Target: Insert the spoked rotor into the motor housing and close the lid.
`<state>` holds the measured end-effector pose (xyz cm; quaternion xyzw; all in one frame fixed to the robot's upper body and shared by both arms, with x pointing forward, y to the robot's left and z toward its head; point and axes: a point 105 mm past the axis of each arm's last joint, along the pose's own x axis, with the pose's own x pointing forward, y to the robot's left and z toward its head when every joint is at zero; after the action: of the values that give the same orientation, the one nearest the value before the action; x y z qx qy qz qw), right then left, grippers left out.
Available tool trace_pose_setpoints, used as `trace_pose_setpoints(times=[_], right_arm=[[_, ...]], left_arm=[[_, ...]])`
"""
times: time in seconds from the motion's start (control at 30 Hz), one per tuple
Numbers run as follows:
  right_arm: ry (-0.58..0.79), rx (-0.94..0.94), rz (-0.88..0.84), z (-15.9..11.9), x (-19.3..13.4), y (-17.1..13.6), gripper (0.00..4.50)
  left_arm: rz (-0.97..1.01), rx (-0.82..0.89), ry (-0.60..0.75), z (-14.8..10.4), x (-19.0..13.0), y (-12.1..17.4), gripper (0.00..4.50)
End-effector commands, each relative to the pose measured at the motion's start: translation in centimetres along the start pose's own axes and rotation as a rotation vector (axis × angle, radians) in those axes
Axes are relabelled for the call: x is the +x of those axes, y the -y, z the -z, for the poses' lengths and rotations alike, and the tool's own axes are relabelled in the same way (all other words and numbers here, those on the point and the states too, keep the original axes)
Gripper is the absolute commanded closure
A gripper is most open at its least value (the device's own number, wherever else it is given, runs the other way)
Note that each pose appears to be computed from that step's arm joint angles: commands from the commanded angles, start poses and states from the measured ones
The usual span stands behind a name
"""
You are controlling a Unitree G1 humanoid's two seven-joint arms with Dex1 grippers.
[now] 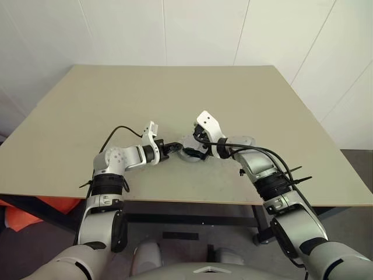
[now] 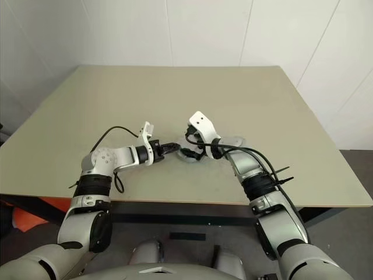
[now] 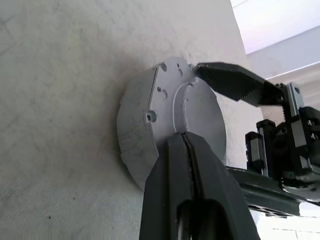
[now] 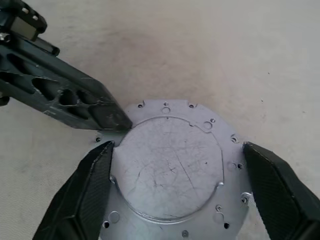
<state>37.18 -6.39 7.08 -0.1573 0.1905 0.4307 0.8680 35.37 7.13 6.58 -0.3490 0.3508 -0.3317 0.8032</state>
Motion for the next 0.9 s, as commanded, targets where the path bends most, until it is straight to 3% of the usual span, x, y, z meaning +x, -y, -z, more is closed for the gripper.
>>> trace_pose_setpoints(times=[0.03,0.7,0.83,0.9], right_arm=[[-0.114,-0.008,0.021,2.9,-0.6,0.4,0.01],[0.083,-0.159,-0.089,-3.8,-5.5,-0.8,0.01],[0.153,-0.041,-0.055,-5.6,-7.0,0.5,0.01],[0.133,0.092,-0.022,-5.0,-7.3,1.7,0.01]], left_arm=[[0.000,0.007,-0.048,0.8,0.3,0.3,4.50],[-0.027,0.006,-0.052,0.8,0.4,-0.1,4.50],[-0.033,0.011,-0.049,0.7,0.3,-0.3,4.50],[-0.036,0.016,-0.047,0.6,0.2,-0.3,4.50]])
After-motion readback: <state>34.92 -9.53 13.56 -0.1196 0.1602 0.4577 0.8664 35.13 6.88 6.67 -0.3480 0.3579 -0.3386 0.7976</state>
